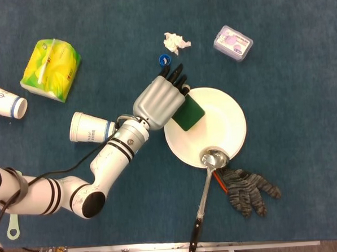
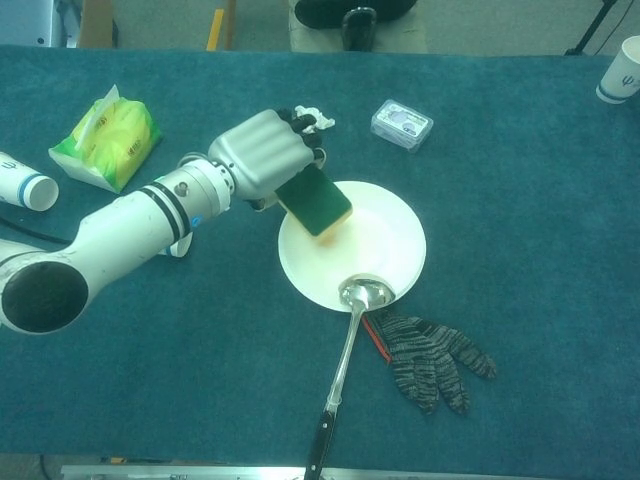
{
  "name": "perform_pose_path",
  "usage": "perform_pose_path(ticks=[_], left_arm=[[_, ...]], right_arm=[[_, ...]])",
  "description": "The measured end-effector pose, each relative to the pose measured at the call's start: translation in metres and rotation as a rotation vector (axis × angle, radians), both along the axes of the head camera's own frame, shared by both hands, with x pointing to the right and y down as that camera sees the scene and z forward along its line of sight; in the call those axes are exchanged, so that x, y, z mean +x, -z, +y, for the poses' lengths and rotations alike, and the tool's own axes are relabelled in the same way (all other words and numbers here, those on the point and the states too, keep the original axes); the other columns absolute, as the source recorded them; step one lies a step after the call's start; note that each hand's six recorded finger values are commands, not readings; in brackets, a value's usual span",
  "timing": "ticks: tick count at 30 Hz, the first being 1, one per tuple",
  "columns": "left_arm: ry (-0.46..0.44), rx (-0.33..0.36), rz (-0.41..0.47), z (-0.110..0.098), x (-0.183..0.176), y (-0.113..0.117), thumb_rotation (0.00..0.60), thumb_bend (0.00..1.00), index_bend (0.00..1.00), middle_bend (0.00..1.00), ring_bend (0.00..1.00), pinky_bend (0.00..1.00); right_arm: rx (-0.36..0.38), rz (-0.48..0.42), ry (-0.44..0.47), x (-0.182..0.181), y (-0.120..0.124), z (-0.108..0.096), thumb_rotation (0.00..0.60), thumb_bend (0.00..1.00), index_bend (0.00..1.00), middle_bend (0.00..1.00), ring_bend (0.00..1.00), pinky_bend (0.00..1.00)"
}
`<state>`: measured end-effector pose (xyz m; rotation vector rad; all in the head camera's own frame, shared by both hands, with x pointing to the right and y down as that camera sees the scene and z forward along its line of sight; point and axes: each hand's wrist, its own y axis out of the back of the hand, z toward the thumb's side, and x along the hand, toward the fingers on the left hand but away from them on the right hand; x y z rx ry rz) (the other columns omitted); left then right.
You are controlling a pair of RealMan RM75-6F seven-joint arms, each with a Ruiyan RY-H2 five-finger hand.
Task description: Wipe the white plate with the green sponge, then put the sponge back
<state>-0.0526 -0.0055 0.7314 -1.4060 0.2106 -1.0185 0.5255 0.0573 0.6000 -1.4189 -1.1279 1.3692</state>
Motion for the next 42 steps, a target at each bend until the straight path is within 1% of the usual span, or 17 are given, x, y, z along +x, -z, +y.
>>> perform_pose_path(ticks=[4, 7, 12, 18, 23, 27, 32, 38, 42], left_arm=[[-0.023, 0.031, -0.049, 0.003, -0.003, -0.009, 0.6, 0.33, 0.33, 0.18, 0.05, 0.16], [-0.03, 0.042, -0.064, 0.006, -0.003, -0.013, 0.6, 0.33, 0.33, 0.18, 0.05, 0.16], [-0.046, 0.057, -0.074, 0.008, -0.001, -0.013, 0.6, 0.33, 0.33, 0.18, 0.05, 0.16], [-0.087, 0.086, -0.085, 0.015, 0.005, -0.011, 0.6, 0.33, 0.33, 0.18, 0.05, 0.16], [-0.126, 0.122, -0.109, 0.019, 0.008, -0.014, 0.6, 0.33, 0.33, 0.18, 0.05, 0.16], [-0.148, 0.138, -0.129, 0.023, 0.011, -0.018, 0.6, 0.33, 0.33, 0.18, 0.05, 0.16], [-0.177, 0.181, -0.159, 0.02, 0.014, -0.021, 0.6, 0.33, 0.33, 0.18, 0.05, 0.16], [-0.186, 0.213, -0.185, 0.015, 0.018, -0.021, 0.6, 0.33, 0.33, 0.19, 0.05, 0.16], [-0.208, 0.251, -0.214, 0.011, 0.018, -0.022, 0.6, 0.33, 0.33, 0.19, 0.05, 0.16]], right_arm=[[-0.001, -0.001, 0.0, 0.0, -0.001, 0.0, 0.6, 0.26, 0.3, 0.29, 0.2, 0.32], [0.0, 0.0, 0.001, 0.0, 0.0, -0.001, 0.6, 0.26, 0.3, 0.29, 0.2, 0.32], [-0.001, -0.002, -0.002, 0.0, 0.0, 0.0, 0.6, 0.26, 0.3, 0.29, 0.2, 0.32], [0.0, -0.004, -0.002, 0.0, 0.0, 0.0, 0.6, 0.26, 0.3, 0.29, 0.2, 0.32], [-0.001, -0.004, -0.003, 0.001, 0.0, 0.001, 0.6, 0.26, 0.3, 0.29, 0.2, 0.32], [-0.003, -0.005, -0.006, 0.002, 0.0, 0.001, 0.6, 0.26, 0.3, 0.29, 0.2, 0.32], [-0.004, -0.006, -0.009, 0.003, -0.001, 0.0, 0.6, 0.26, 0.3, 0.29, 0.2, 0.32], [-0.006, -0.007, -0.012, 0.004, -0.002, 0.0, 0.6, 0.26, 0.3, 0.29, 0.2, 0.32], [-0.008, -0.008, -0.013, 0.005, -0.003, 0.0, 0.6, 0.26, 0.3, 0.29, 0.2, 0.32]])
